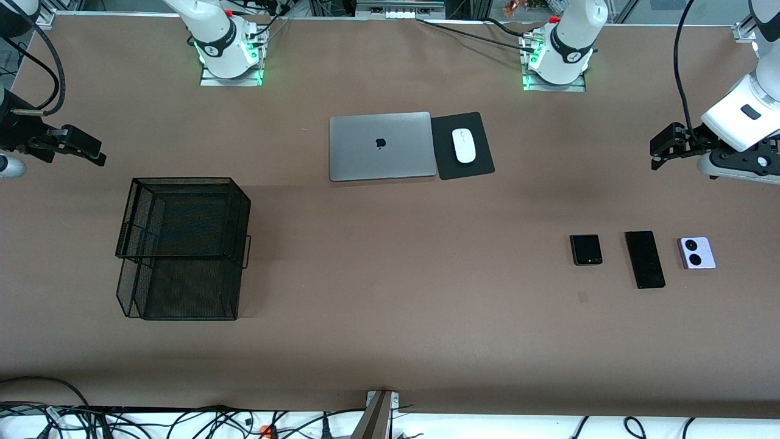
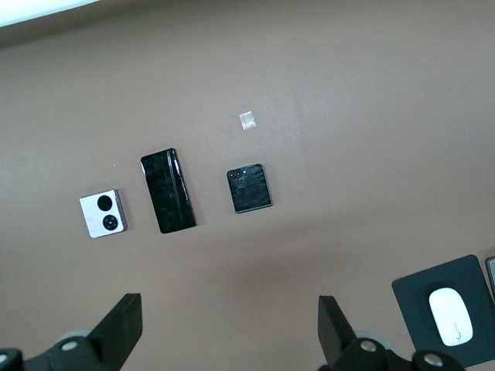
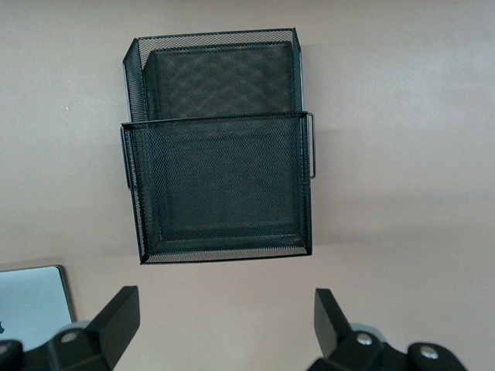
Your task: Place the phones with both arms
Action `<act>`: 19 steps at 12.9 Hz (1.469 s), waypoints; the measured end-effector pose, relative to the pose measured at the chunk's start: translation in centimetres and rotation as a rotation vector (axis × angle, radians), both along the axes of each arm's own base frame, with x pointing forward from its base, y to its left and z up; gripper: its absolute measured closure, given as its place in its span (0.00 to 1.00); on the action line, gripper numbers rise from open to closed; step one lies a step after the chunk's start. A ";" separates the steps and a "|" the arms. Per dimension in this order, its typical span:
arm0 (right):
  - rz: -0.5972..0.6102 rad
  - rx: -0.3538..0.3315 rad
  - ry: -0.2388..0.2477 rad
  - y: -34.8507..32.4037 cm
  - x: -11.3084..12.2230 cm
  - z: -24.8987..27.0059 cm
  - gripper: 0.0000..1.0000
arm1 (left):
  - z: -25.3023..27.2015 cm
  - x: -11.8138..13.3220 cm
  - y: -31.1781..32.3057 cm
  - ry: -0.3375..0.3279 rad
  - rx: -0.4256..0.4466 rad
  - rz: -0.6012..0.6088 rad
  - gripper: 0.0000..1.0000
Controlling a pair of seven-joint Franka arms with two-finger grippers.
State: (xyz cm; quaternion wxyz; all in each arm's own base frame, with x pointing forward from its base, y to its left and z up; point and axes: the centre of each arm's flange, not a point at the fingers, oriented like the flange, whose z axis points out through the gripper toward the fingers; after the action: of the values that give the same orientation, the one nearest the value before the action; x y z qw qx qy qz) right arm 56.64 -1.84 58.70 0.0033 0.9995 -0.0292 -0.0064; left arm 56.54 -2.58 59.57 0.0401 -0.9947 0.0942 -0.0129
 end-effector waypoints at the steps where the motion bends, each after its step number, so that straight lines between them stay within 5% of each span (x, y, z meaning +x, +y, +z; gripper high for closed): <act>1: 0.000 0.000 0.000 0.0 0.0 0.0 0.00 | 0.0 0.0 0.0 0.001 0.000 0.000 0.00; 11: 0.000 0.000 0.000 0.0 0.0 0.0 0.00 | -0.8 0.2 0.1 0.024 0.001 0.003 0.00; 16: 0.000 0.000 0.000 0.0 0.0 0.0 0.00 | -5.0 0.6 0.4 0.173 0.009 0.012 0.00; 19: 0.000 0.000 0.000 0.0 0.0 0.0 0.00 | -12.2 3.5 0.9 0.250 0.008 0.020 0.00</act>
State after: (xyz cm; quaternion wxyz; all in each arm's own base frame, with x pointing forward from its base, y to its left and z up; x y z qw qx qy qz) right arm 56.64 -1.82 58.70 0.0033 0.9996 -0.0290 -0.0064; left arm 60.02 -1.64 47.34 0.0323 -0.9892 0.0885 0.1120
